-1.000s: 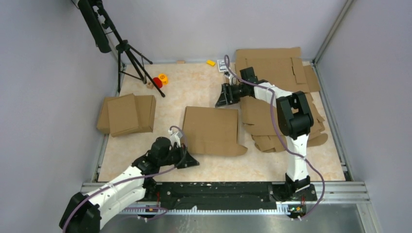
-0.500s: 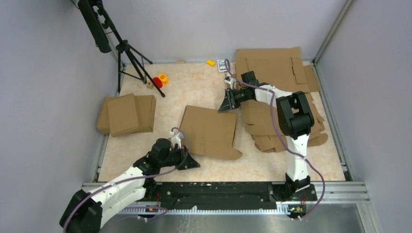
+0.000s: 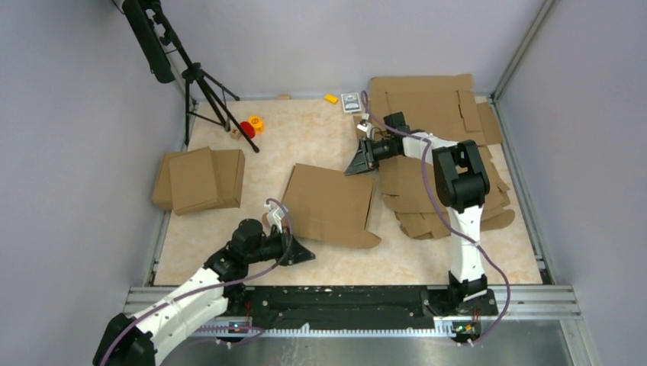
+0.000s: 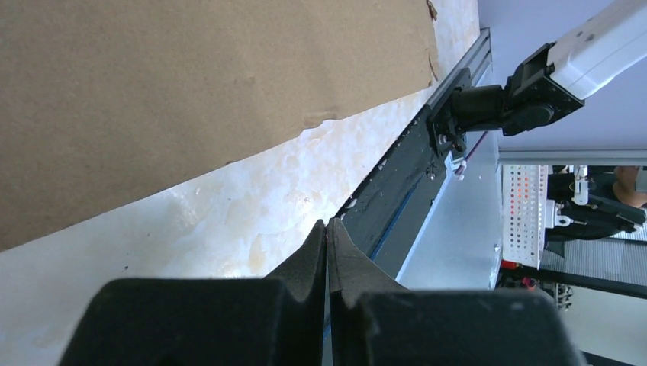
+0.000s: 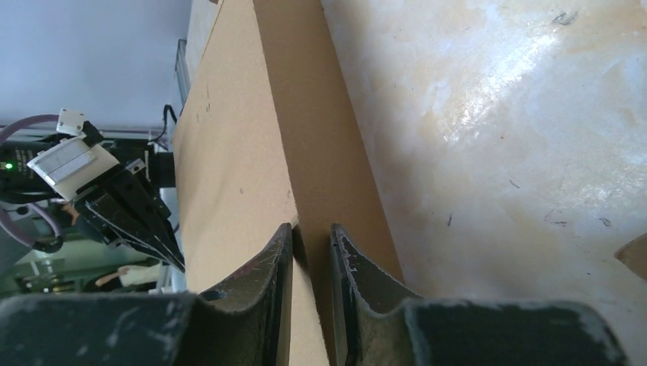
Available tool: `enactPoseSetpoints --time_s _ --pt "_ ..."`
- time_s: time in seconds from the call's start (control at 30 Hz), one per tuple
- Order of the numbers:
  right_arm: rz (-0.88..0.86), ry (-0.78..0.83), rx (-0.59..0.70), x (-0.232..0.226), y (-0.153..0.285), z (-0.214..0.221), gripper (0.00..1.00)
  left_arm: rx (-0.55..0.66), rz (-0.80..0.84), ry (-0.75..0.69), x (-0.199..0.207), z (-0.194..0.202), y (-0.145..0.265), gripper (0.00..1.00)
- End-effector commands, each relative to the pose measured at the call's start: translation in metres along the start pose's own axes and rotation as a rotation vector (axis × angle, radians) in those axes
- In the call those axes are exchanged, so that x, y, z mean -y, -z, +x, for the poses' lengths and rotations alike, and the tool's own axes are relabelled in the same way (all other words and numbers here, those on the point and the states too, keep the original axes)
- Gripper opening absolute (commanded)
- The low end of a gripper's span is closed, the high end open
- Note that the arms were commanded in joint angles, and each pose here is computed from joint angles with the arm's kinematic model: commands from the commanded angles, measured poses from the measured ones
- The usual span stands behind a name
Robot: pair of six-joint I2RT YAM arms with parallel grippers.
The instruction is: Fold the paper box
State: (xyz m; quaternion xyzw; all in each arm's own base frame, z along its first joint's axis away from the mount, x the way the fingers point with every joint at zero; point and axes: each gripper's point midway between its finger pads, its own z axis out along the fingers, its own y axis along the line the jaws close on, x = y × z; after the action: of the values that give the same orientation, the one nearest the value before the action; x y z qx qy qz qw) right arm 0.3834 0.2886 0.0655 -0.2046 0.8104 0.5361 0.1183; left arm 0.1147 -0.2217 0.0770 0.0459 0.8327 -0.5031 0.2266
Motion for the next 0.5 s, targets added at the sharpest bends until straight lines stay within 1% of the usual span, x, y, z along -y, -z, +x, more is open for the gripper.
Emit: enactPoseSetpoints --time_s 0.0,0.13,0.27,0.37,0.47 --pt "0.09 -0.053 0.001 0.047 0.003 0.007 0.08 0.014 0.051 -0.077 0.011 -0.005 0.002 0.0" --pt "0.087 -0.057 0.001 0.051 0.001 0.004 0.08 0.009 0.048 -0.097 0.01 -0.005 0.002 0.0" --pt "0.089 -0.059 -0.013 0.057 -0.001 0.002 0.07 0.029 0.102 -0.164 0.021 -0.009 0.003 0.0" --pt "0.089 -0.055 -0.012 0.058 -0.002 0.0 0.07 0.089 0.061 -0.21 0.014 -0.02 0.003 0.0" --pt "0.085 -0.049 -0.012 0.057 -0.002 -0.002 0.07 0.181 0.0 -0.238 0.005 -0.038 0.0 0.0"
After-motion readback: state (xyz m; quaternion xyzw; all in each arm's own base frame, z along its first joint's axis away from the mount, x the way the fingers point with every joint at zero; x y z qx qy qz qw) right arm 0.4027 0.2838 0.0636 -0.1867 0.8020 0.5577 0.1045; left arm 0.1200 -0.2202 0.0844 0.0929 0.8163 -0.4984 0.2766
